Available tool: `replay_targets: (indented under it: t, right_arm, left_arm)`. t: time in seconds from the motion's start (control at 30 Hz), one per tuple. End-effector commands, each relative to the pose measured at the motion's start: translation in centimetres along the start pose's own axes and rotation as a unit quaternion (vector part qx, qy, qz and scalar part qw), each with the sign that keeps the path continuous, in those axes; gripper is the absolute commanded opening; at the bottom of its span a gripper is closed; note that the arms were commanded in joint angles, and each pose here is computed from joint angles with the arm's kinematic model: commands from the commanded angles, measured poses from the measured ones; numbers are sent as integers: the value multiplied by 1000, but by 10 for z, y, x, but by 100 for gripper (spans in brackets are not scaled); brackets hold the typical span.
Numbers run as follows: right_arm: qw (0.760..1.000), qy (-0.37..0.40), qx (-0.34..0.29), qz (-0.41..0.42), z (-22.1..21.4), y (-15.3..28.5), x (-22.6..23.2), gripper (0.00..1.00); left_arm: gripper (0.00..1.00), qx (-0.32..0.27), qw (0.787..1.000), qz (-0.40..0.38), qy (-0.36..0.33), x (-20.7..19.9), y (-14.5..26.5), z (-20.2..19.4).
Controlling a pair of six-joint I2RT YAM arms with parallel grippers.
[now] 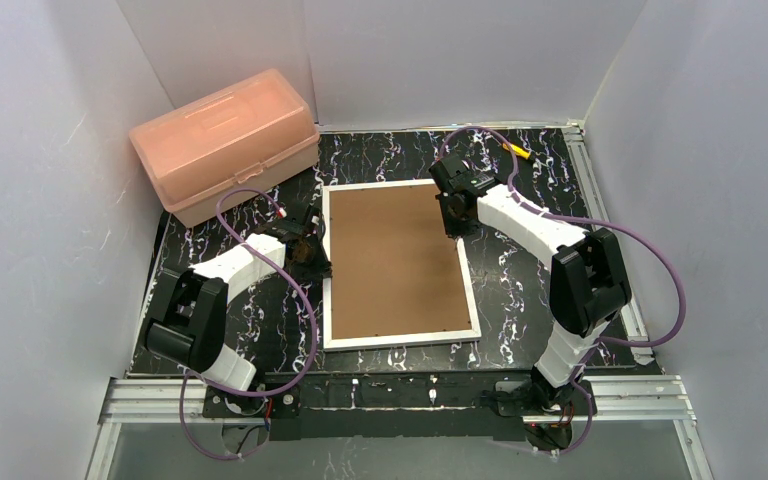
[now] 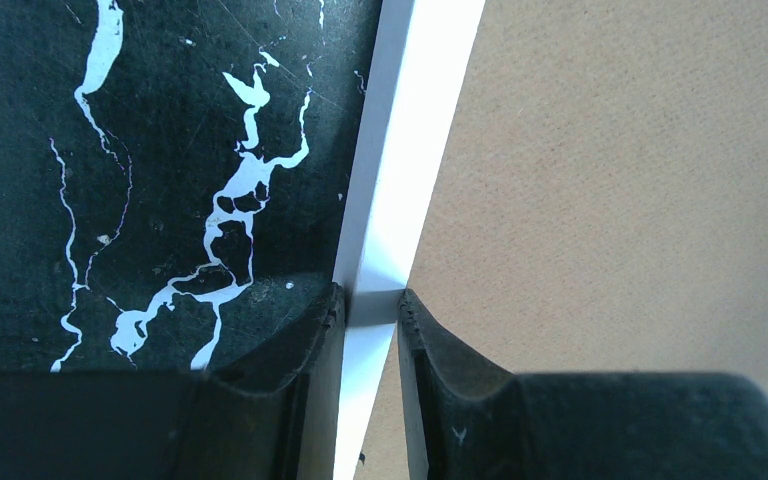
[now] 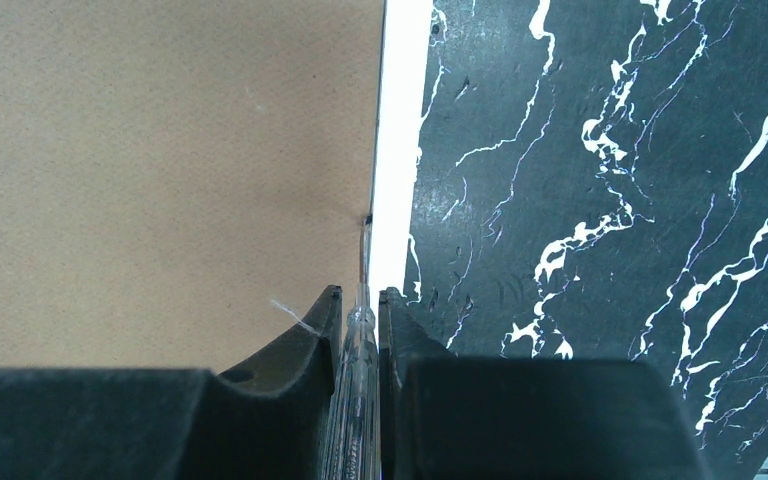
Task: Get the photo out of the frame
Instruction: Release the photo frame item from the photo frame.
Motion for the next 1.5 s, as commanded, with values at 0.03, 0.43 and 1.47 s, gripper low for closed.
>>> replay_targets:
  t: [0.03, 0.43, 1.47]
  right_arm:
    - [999, 5, 6, -46, 0, -2, -12, 1]
    - [995, 13, 14, -96, -4, -1, -24, 1]
    - [999, 20, -31, 37, 11, 17, 1, 1]
  left_arm:
    - [0, 8, 997, 72, -10, 26, 5, -6]
    - [0, 5, 997, 81, -11, 28, 6, -5]
    - [0, 11, 997, 69, -9, 24, 5, -6]
Point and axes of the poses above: each gripper's point midway between its finger pads, its own y axis back along the fingers, its own x axis along the line the jaws close on, z = x × y, the point moved 6 cm from there along y, back along the fingers, and after that the axes turned 2 degrees about y, right-handed, at the moved point
